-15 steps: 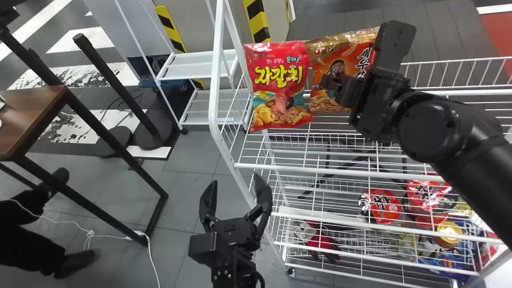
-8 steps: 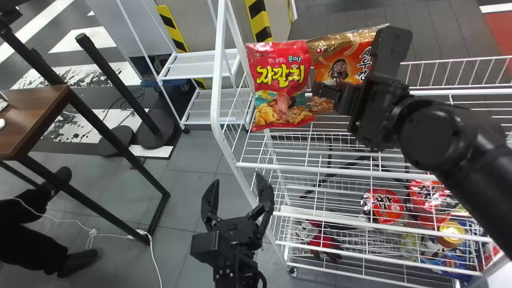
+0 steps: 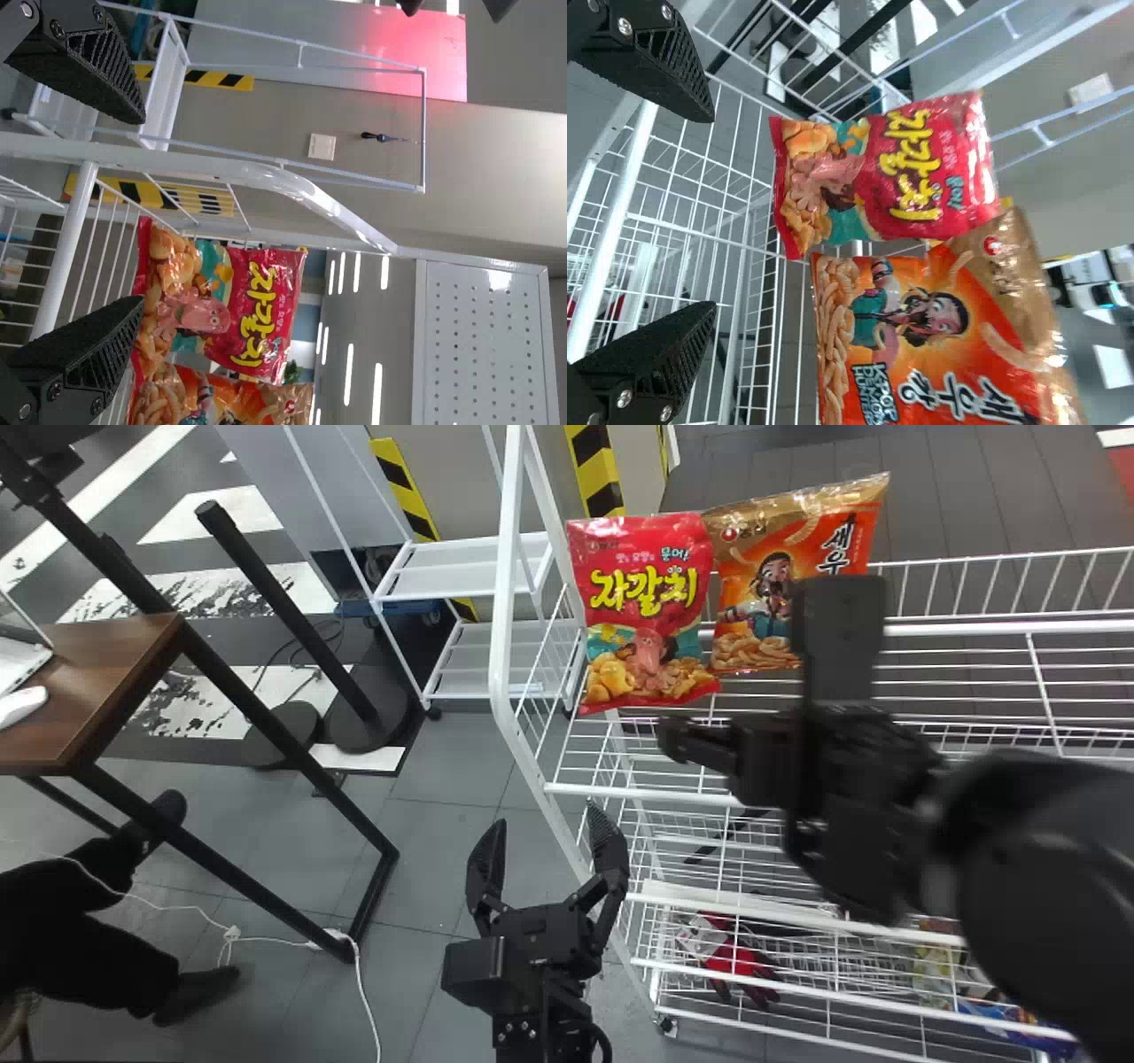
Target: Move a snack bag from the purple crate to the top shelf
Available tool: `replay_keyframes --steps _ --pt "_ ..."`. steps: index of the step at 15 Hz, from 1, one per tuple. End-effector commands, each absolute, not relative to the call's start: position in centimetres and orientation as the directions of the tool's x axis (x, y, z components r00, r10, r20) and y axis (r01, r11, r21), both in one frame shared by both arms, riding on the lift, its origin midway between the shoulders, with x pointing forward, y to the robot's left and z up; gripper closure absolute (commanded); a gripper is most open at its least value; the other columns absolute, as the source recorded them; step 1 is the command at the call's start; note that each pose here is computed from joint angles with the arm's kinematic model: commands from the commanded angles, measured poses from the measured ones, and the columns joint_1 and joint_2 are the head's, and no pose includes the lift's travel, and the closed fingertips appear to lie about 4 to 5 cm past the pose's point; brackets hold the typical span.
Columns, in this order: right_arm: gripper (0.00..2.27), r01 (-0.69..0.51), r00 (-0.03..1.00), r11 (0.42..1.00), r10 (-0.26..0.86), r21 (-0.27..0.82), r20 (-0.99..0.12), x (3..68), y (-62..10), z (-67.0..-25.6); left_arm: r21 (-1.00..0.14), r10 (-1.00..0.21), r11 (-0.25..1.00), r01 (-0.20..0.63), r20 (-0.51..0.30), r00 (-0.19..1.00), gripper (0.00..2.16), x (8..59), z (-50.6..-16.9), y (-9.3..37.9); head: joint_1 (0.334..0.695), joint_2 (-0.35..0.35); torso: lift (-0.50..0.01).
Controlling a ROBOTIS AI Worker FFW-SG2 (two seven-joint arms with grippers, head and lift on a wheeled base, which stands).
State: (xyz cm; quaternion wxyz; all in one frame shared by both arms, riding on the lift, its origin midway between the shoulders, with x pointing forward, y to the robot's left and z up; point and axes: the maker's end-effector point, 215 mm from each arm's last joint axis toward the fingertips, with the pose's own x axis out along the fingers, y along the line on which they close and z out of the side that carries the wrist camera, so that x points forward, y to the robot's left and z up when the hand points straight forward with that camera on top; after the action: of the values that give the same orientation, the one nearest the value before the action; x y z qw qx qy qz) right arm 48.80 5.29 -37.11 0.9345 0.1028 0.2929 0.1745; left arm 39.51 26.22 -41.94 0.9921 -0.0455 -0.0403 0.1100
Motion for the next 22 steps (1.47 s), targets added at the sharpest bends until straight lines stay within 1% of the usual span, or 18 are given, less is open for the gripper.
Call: replay_keyframes --steps 1,2,3,4,5,6,7,8,9,10,11,12,14,16,17,19,21,22 --pt "0.07 -0.188 0.775 0.949 0.302 0.253 -0.556 48.0 -4.5 -41.6 -0.099 0.220 0.972 -0.213 0.069 0.973 0.10 39.4 -41.9 26.2 0.695 0.350 0.000" --pt "0.07 -0.152 0.774 0.954 0.276 0.257 -0.569 47.8 -8.0 -43.1 -0.097 0.219 0.973 -0.212 0.070 0.973 0.10 39.3 -41.8 26.2 0.695 0.350 0.000" --pt "0.10 -0.112 0.785 0.962 0.240 0.251 -0.571 47.3 -12.4 -44.6 -0.096 0.218 0.973 -0.211 0.070 0.973 0.10 39.2 -41.8 26.1 0.695 0.308 0.000" --pt "0.11 -0.095 0.819 0.966 0.214 0.241 -0.532 47.1 -16.3 -45.0 -0.097 0.215 0.973 -0.208 0.066 0.974 0.10 39.2 -41.9 25.9 0.695 0.269 0.000" --pt "0.11 -0.088 0.868 0.968 0.190 0.234 -0.458 47.0 -19.5 -44.1 -0.096 0.213 0.974 -0.206 0.066 0.975 0.10 39.2 -41.9 25.8 0.695 0.234 0.000" --pt "0.11 -0.093 0.917 0.971 0.169 0.218 -0.361 46.6 -22.3 -42.7 -0.092 0.205 0.976 -0.198 0.067 0.977 0.10 39.2 -41.9 25.4 0.695 0.192 0.000" --pt "0.11 -0.093 0.963 0.979 0.134 0.183 -0.232 46.0 -24.9 -40.7 -0.089 0.198 0.977 -0.192 0.064 0.978 0.10 39.2 -41.9 25.1 0.695 0.149 0.000" --pt "0.11 -0.096 0.984 0.985 0.116 0.146 -0.136 45.1 -26.1 -39.4 -0.088 0.194 0.978 -0.188 0.060 0.979 0.10 39.1 -42.0 24.8 0.695 0.074 0.000" --pt "0.11 -0.108 0.994 0.989 0.109 0.099 -0.005 43.6 -26.9 -37.4 -0.087 0.190 0.979 -0.185 0.062 0.980 0.10 39.1 -41.8 24.6 0.695 0.074 0.000" --pt "0.11 -0.099 0.992 0.992 0.093 0.074 0.088 42.2 -27.3 -36.1 -0.089 0.182 0.980 -0.176 0.063 0.981 0.10 39.1 -41.7 24.0 0.695 0.017 0.000" --pt "0.11 -0.087 0.992 0.993 0.079 0.082 0.093 41.3 -27.6 -36.6 -0.089 0.179 0.981 -0.173 0.062 0.982 0.10 39.0 -41.6 23.7 0.695 -0.004 0.000" --pt "0.11 -0.092 0.994 0.992 0.087 0.088 0.065 40.6 -26.9 -38.0 -0.078 0.172 0.983 -0.168 0.054 0.984 0.10 38.9 -41.8 23.4 0.695 -0.036 0.000" --pt "0.11 -0.109 0.994 0.990 0.109 0.085 0.007 40.0 -24.6 -39.6 -0.056 0.157 0.986 -0.155 0.029 0.987 0.10 38.6 -42.3 23.0 0.695 -0.049 0.000" --pt "0.11 -0.113 0.988 0.992 0.118 0.057 -0.098 40.0 -22.6 -41.8 0.010 0.124 0.992 -0.124 -0.007 0.992 0.10 38.1 -43.0 21.7 0.695 -0.042 0.000" --pt "0.11 -0.116 0.986 0.992 0.122 0.056 -0.112 40.0 -22.0 -41.7 0.033 0.117 0.993 -0.117 0.001 0.993 0.10 37.6 -42.7 21.0 0.695 -0.027 0.000" --pt "0.11 -0.134 0.986 0.990 0.138 0.051 -0.093 39.7 -20.7 -40.6 0.033 0.114 0.993 -0.114 -0.004 0.993 0.10 37.1 -42.7 20.9 0.695 -0.018 0.000" --pt "0.11 -0.155 0.983 0.987 0.158 0.037 -0.092 39.5 -19.6 -40.6 0.036 0.128 0.991 -0.128 -0.009 0.992 0.10 36.8 -42.9 21.3 0.695 -0.009 0.000" --pt "0.11 -0.163 0.982 0.986 0.164 0.027 -0.096 39.5 -19.3 -40.7 0.035 0.136 0.990 -0.136 -0.004 0.991 0.10 36.7 -42.6 21.5 0.695 0.008 0.000"
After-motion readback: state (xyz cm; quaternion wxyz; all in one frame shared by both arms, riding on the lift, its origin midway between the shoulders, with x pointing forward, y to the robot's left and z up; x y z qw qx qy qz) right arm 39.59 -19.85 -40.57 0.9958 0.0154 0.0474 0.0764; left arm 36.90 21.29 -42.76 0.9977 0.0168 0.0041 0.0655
